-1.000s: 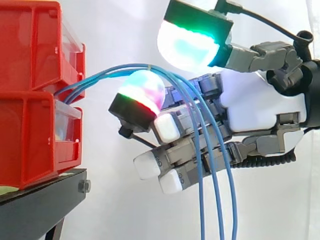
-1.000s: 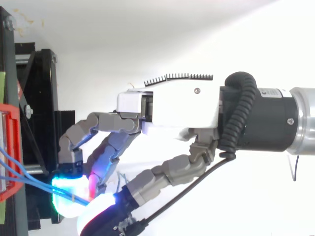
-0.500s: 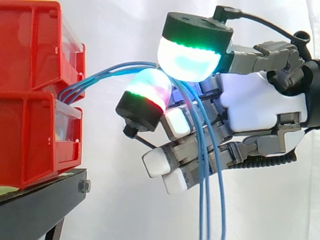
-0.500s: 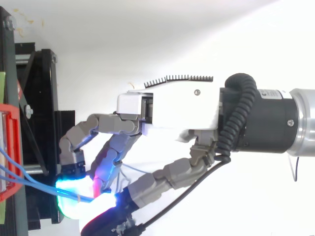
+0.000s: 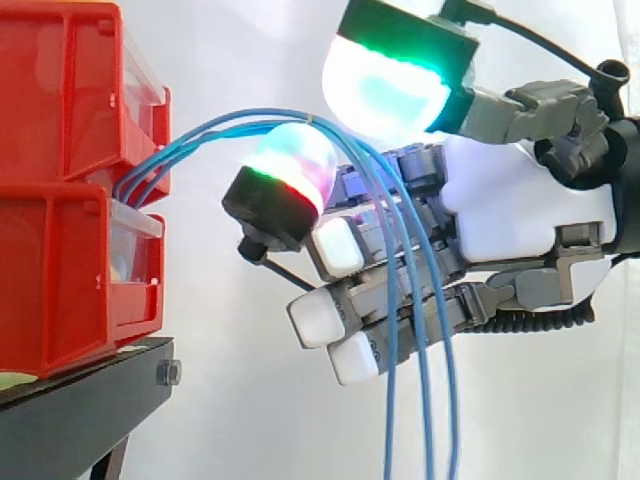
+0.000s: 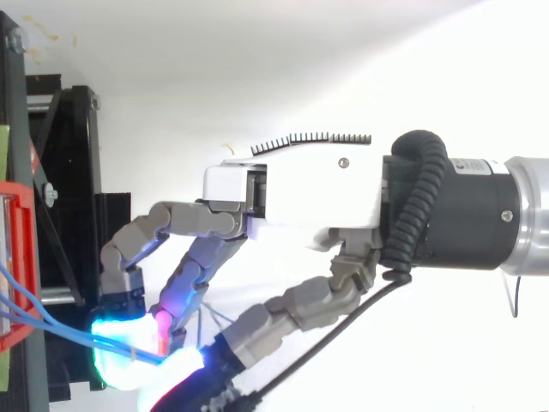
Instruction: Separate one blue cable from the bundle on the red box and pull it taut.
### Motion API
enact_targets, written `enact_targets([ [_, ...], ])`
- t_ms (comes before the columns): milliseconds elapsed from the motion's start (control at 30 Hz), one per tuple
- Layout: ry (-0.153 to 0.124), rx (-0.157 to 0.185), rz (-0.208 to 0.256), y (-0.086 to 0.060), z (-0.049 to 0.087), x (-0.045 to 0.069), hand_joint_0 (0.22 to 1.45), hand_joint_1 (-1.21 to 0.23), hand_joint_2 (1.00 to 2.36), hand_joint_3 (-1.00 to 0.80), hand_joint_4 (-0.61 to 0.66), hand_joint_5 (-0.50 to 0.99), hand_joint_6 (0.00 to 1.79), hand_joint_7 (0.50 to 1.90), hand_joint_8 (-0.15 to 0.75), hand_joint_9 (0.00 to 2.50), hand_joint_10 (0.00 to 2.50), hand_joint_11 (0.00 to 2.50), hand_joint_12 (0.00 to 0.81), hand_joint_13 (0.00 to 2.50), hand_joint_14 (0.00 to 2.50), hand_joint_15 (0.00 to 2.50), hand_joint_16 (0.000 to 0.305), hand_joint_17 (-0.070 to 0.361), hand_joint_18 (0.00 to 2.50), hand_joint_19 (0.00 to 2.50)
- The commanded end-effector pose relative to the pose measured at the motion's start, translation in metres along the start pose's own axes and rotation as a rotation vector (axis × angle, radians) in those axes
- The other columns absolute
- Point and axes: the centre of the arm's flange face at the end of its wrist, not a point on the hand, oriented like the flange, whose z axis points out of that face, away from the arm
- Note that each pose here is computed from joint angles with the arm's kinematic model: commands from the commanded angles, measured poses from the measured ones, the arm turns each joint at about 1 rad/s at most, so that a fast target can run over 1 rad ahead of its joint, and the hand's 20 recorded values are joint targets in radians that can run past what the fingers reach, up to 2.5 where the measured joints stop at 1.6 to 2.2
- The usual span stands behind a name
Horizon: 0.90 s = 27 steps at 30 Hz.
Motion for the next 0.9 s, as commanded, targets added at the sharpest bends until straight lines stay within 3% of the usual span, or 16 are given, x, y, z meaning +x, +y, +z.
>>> enact_targets([
  [0, 0.001, 0.003, 0.001, -0.0002, -0.0002, 0.0, 0.56, -0.66, 1.0, -0.5, 0.18, -0.11, 0.83, 1.09, 0.354, 1.06, 0.01, 0.35, 0.371, 0.88, 0.01, 0.28, 0.046, 0.103, 0.72, 0.41],
  [167, 0.004, 0.004, 0.002, -0.0004, -0.0004, 0.0003, 0.59, -0.59, 1.0, -0.46, 0.17, -0.1, 0.83, 1.11, 0.36, 1.1, 0.01, 0.36, 0.367, 0.9, 0.01, 0.29, 0.045, 0.101, 0.73, 0.43],
  [433, 0.004, 0.004, 0.002, -0.0004, -0.0004, 0.0003, 0.6, -0.79, 1.02, -0.21, 0.17, -0.11, 0.85, 1.12, 0.368, 1.06, 0.01, 0.37, 0.386, 0.92, 0.01, 0.29, 0.049, 0.109, 0.78, 0.41],
  [633, 0.002, 0.004, 0.002, -0.0004, -0.0004, 0.0001, 0.62, -0.88, 1.02, -0.14, 0.05, -0.13, 0.88, 1.09, 0.346, 0.98, 0.01, 0.39, 0.37, 0.88, 0.01, 0.3, 0.046, 0.104, 0.76, 0.41],
  [867, 0.004, 0.004, 0.003, -0.0004, -0.0004, 0.0003, 0.64, -0.93, 1.02, -0.15, 0.0, -0.16, 0.9, 1.07, 0.319, 0.88, 0.01, 0.37, 0.365, 0.82, 0.01, 0.3, 0.045, 0.101, 0.72, 0.4],
])
